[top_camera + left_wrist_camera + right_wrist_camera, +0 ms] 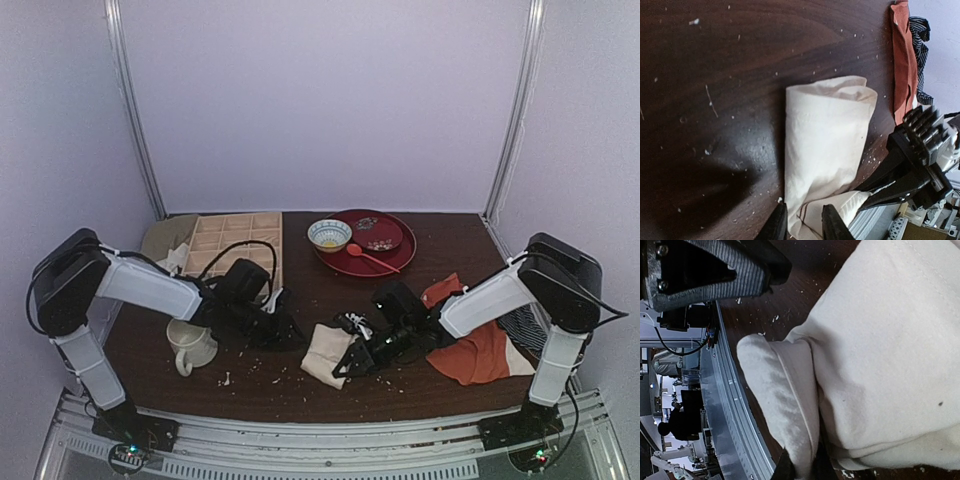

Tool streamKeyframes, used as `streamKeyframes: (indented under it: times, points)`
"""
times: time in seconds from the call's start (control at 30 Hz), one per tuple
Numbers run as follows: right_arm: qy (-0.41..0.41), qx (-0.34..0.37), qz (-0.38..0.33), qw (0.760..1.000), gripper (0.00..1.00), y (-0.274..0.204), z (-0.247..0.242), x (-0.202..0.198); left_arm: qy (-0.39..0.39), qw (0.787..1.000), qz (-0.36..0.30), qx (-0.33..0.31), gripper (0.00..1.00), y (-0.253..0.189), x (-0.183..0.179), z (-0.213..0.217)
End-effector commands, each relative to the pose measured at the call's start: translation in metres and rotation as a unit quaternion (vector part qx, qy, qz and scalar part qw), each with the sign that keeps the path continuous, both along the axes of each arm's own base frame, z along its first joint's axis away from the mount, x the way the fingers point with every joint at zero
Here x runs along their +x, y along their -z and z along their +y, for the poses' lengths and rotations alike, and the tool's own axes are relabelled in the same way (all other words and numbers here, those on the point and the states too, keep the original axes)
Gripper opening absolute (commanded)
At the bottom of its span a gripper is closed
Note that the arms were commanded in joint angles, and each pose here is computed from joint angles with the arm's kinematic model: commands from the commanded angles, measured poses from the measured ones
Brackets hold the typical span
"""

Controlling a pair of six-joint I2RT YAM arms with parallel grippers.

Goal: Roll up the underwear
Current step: Roll the underwear at the center of the board.

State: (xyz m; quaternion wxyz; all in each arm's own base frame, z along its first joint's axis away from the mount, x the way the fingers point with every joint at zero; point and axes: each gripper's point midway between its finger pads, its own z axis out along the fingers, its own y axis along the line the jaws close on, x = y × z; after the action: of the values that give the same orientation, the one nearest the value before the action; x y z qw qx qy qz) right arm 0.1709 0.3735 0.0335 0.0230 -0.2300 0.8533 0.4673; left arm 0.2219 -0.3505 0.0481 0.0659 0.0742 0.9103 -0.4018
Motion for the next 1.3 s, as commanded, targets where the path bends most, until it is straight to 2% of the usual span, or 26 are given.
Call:
streamKeyframes:
  times: [0.0, 0.37, 0.5, 0.73, 1.0, 1.27]
  points:
    - [-0.004, -0.066, -0.001, 0.998, 0.00, 0.020, -0.022, -0.008, -0.004, 0.999, -0.038, -0.016, 0.34, -0.018, 0.023, -0.007]
    - [-0.013, -0.083, -0.014, 0.996, 0.00, 0.021, -0.023, -0.007, 0.044, 0.995, -0.031, -0.080, 0.19, -0.025, 0.025, -0.040]
    - [-0.020, -0.086, -0.020, 0.996, 0.00, 0.018, -0.021, -0.006, 0.063, 0.995, -0.015, -0.082, 0.08, -0.016, 0.015, -0.047]
    - [-0.038, -0.093, -0.043, 0.994, 0.00, 0.007, -0.014, -0.007, 0.071, 0.996, 0.029, -0.048, 0.00, 0.014, 0.003, -0.050]
    - [-0.075, -0.121, -0.087, 0.986, 0.00, -0.008, -0.007, -0.020, 0.046, 0.996, 0.080, 0.016, 0.00, 0.051, 0.000, -0.038]
    - [-0.070, -0.080, -0.070, 0.992, 0.00, -0.029, 0.002, -0.033, 0.026, 0.994, 0.092, 0.054, 0.00, 0.064, 0.000, -0.027]
